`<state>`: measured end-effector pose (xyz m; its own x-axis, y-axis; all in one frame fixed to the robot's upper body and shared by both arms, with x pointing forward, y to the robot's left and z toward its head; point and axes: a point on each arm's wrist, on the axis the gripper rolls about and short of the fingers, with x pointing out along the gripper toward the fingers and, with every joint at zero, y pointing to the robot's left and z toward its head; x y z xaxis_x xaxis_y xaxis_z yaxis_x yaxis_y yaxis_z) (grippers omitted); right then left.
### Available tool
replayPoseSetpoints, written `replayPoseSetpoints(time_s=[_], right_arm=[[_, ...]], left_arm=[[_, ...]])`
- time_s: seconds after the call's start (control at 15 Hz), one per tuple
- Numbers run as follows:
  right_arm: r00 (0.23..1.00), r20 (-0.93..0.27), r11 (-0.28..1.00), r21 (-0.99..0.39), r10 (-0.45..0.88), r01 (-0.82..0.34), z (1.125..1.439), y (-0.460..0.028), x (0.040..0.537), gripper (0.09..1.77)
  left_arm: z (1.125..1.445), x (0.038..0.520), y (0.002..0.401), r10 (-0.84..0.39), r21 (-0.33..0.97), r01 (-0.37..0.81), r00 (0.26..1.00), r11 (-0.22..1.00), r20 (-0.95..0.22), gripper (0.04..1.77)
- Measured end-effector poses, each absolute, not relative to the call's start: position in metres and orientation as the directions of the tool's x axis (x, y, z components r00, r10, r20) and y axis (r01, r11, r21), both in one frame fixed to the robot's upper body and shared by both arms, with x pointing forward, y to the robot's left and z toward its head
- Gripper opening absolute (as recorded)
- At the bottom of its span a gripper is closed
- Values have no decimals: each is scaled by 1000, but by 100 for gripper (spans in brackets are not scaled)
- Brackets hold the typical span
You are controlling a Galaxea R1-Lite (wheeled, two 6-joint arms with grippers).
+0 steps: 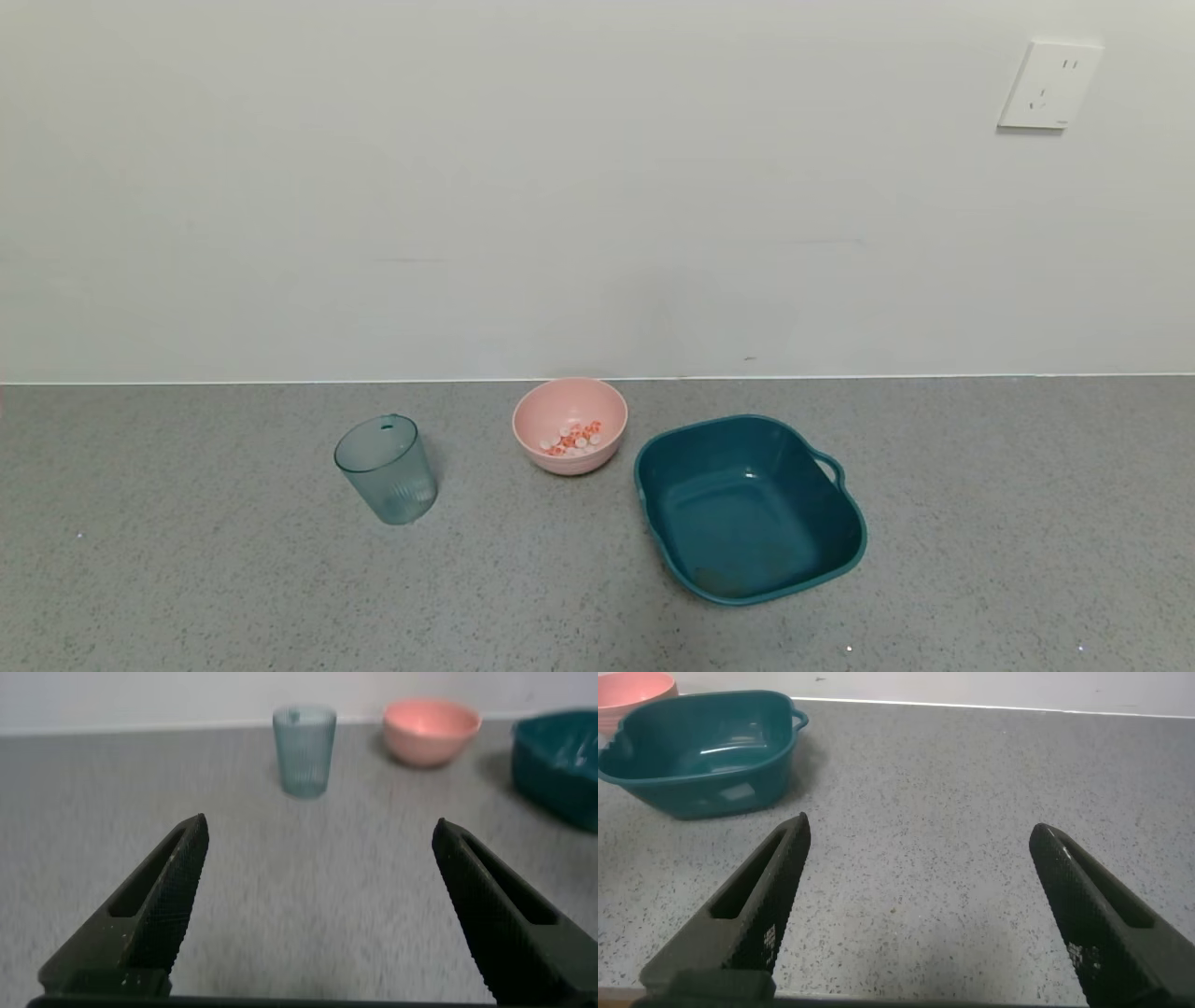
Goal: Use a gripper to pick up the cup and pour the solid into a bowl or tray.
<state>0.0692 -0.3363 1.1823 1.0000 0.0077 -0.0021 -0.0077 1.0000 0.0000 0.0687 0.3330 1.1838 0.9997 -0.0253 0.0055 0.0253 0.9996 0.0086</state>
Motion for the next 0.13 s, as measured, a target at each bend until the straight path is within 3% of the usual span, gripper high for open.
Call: replayPoseSetpoints(time_s=[0.13], right_arm=[[1000,-2,1000,0,8,-8,1182,-336,69,171]], left_arm=[[1184,68,333,-10,9,10,1000,1000,-3,172]])
